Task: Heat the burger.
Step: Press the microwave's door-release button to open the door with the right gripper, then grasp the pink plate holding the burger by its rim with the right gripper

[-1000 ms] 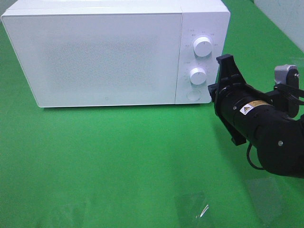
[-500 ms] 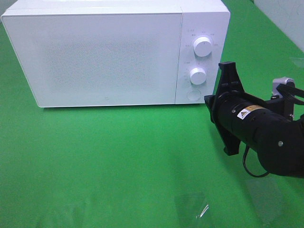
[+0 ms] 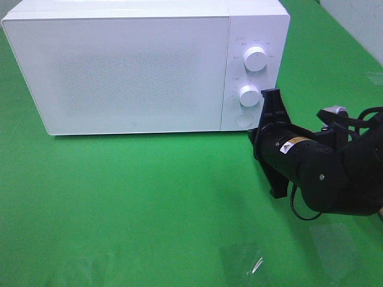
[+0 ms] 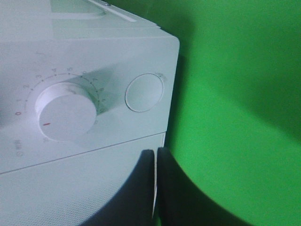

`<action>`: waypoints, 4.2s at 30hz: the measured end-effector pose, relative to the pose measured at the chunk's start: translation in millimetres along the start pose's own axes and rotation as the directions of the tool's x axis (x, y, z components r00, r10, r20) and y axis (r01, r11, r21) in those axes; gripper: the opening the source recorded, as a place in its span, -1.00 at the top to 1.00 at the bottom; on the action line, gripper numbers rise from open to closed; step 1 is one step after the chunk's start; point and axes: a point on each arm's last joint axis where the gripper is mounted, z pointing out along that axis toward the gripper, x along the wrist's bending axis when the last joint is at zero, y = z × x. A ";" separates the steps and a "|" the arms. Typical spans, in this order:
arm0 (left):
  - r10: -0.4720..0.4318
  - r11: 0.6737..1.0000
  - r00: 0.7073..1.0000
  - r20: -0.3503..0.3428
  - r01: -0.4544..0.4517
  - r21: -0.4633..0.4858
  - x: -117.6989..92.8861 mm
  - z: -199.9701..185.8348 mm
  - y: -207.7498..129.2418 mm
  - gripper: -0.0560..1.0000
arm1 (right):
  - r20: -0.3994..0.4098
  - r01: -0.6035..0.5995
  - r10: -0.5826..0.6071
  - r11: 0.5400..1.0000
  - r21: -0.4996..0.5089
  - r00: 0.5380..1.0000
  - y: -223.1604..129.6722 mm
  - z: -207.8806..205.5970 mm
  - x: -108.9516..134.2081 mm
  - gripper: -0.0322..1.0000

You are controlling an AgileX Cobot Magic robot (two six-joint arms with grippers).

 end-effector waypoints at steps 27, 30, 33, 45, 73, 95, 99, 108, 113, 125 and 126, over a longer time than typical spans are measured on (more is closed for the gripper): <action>0.000 1.000 1.000 0.000 0.000 0.000 0.0 0.0 0.0 -0.96 | -0.001 -0.019 0.019 0.999 -0.026 1.000 15.3 63.3 3.8 0.94; 0.000 1.000 1.000 0.000 0.000 0.000 0.0 0.0 0.0 -0.96 | -0.002 -0.029 0.029 0.999 -0.024 1.000 14.5 65.3 4.1 0.94; 0.000 1.000 1.000 0.000 0.000 0.000 0.0 0.0 0.0 -0.96 | 0.000 -0.036 0.036 0.999 -0.021 0.999 12.7 70.3 3.1 0.94; 0.000 1.000 1.000 0.000 0.000 0.000 0.0 0.0 0.0 -0.96 | -0.008 -0.042 0.042 0.998 -0.038 0.999 10.3 82.0 -3.7 0.94; 0.000 1.000 1.000 0.000 0.000 0.000 0.0 0.0 0.0 -0.96 | -0.078 -0.134 0.124 0.982 -0.133 0.989 7.1 85.5 4.7 0.94; 0.000 1.000 1.000 0.000 0.000 0.000 0.0 0.0 0.0 -0.96 | -0.014 -0.158 0.157 0.975 -0.155 0.987 8.2 95.1 7.6 0.94; 0.000 1.000 1.000 0.000 0.000 0.000 0.0 0.0 0.0 -0.96 | -0.013 -0.159 0.159 0.975 -0.153 0.987 8.1 94.9 7.1 0.94; 0.000 1.000 1.000 0.000 0.000 0.000 0.0 0.0 0.0 -0.96 | -0.034 -0.194 0.192 0.976 -0.103 0.981 5.9 89.4 5.7 0.94; 0.000 1.000 1.000 0.000 0.000 0.000 0.0 0.0 0.0 -0.96 | 0.000 -0.171 0.171 0.985 -0.036 0.985 7.6 79.6 10.9 0.94; 0.000 1.000 1.000 0.000 0.000 0.000 0.0 0.0 0.0 -0.96 | 0.154 -0.032 0.004 0.983 0.181 0.988 -6.1 54.5 26.5 0.94; 0.000 1.000 1.000 0.000 0.000 0.000 0.0 0.0 0.0 -0.96 | 0.184 0.027 -0.071 0.973 0.229 0.980 -8.1 48.8 28.5 0.94</action>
